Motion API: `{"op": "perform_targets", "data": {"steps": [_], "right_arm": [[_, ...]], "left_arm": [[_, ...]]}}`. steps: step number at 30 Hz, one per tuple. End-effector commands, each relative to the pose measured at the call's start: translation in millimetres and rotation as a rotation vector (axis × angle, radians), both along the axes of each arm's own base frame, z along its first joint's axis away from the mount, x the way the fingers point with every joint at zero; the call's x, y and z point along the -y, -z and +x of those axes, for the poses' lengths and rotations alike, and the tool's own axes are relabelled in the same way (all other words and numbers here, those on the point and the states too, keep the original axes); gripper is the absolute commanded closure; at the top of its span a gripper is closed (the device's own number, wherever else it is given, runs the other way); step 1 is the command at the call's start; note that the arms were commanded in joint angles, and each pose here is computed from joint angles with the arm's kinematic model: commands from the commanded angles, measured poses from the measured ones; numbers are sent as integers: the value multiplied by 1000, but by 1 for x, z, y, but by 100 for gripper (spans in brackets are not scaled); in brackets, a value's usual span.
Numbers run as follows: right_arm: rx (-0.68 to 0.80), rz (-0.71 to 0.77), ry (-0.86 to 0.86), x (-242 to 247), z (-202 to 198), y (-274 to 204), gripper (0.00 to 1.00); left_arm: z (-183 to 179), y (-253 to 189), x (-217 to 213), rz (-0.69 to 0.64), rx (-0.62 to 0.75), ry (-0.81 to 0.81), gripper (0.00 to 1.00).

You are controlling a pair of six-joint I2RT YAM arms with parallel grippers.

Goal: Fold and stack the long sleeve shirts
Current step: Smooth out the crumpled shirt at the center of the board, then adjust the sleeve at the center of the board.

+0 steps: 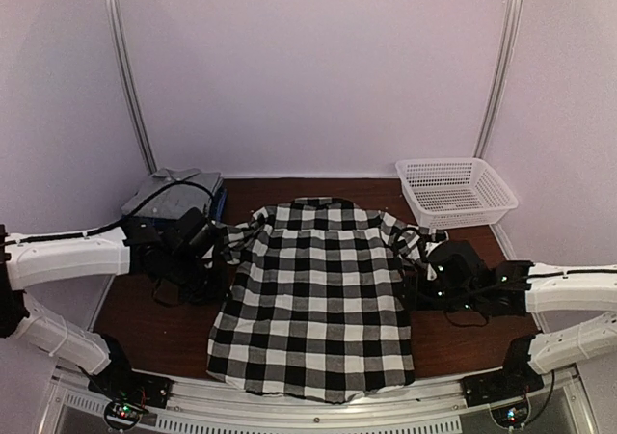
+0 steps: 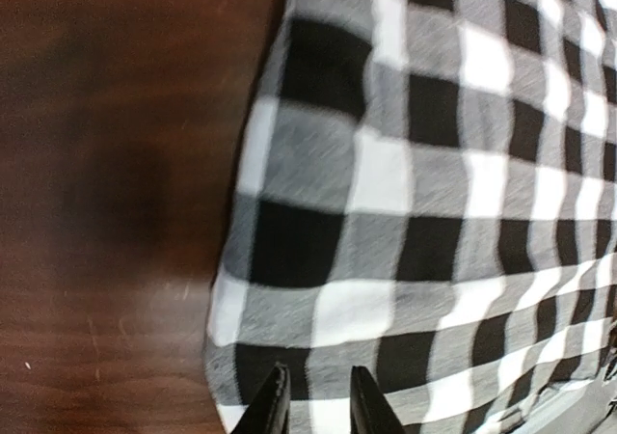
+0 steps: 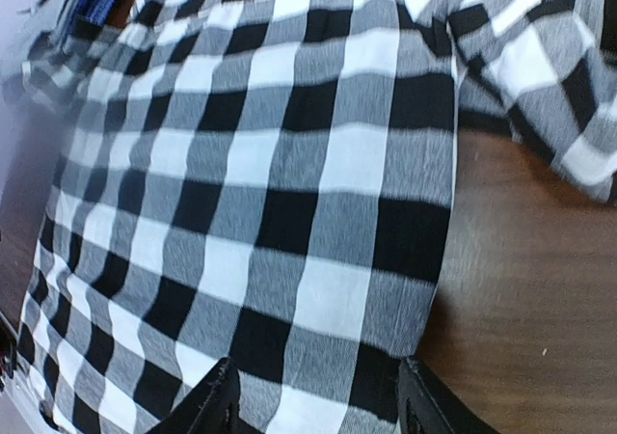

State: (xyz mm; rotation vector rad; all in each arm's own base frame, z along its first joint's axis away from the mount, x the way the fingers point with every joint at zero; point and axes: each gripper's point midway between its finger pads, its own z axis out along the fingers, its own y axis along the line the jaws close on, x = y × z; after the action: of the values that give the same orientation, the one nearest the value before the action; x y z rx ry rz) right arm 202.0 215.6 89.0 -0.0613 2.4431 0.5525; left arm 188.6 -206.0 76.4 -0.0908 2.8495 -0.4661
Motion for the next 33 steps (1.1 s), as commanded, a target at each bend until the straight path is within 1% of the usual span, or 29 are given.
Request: {"op": "perform_targets", "data": {"steps": [1,6,7,9,12,15,18,21,22,24,26,28,33], "right_arm": [[100,-3,29,6,31,-36,42],[112,5,67,13,59,-48,38],[108,14,71,15,64,-47,36],[86,35,84,21,72,-43,34],[85,43,128,37,83,-43,32],[76,40,184,60,92,-42,28],[80,33,260,87,98,-43,24],[93,49,341,113,107,-43,21],[92,56,365,121,109,-40,21],[94,79,404,132,118,-38,21],[84,93,437,142,128,-33,23],[71,88,445,147,138,-30,30],[59,38,399,144,156,-22,30]], "left_arm": [[48,-40,23,64,137,39,75],[108,-52,59,91,184,84,72],[119,-54,67,90,199,96,71],[137,-54,84,68,206,125,71],[158,-42,101,57,219,163,71],[179,-19,104,47,201,165,71],[198,-5,93,64,206,147,71],[210,5,78,72,198,128,71],[210,7,79,48,189,139,71],[212,6,78,36,197,149,71],[214,1,82,22,208,168,71],[215,-3,86,10,218,185,71],[213,-14,97,-53,237,225,71]]}}
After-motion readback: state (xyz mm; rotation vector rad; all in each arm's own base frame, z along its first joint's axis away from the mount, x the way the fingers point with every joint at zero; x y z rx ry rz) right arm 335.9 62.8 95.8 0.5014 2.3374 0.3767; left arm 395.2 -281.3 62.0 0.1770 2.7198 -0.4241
